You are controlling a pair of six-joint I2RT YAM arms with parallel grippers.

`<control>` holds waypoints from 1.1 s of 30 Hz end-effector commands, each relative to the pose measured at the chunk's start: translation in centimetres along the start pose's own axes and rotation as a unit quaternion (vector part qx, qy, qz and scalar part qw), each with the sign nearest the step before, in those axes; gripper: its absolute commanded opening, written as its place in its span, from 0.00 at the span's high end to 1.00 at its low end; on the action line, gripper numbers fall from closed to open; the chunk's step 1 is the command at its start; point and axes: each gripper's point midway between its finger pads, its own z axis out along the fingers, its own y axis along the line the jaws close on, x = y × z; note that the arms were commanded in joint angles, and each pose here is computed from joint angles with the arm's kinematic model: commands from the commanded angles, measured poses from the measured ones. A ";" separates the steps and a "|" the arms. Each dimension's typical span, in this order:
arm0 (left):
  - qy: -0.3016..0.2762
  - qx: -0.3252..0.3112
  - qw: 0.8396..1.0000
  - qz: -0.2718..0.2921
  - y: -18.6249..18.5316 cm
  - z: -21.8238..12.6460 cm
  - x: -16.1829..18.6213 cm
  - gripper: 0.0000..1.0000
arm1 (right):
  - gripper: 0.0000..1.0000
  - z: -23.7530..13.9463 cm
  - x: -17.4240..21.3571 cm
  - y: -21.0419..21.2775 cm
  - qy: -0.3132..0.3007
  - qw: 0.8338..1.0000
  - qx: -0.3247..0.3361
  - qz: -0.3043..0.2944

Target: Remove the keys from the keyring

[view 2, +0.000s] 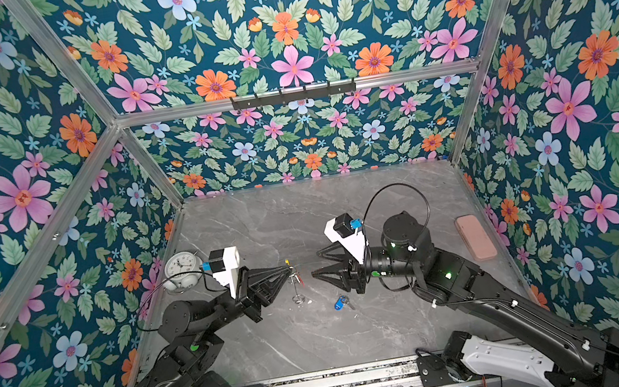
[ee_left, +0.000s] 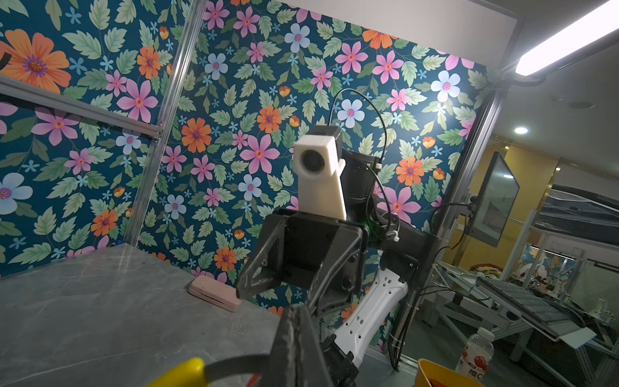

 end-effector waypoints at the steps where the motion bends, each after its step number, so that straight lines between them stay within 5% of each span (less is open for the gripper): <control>1: -0.005 0.028 1.000 0.010 -1.1 0.1 -0.5 1.00 | 0.48 0.0 -2.5 2.5 -0.035 0.995 -0.088 0.013; 10: -0.007 0.031 0.999 0.007 -1.1 0.1 -0.4 1.00 | 0.57 2.0 -2.3 3.3 -0.025 0.986 -0.160 0.042; 33: -0.014 0.024 1.000 0.006 -0.8 0.1 -0.5 1.00 | 0.99 3.1 0.1 2.9 0.008 0.986 -0.151 0.067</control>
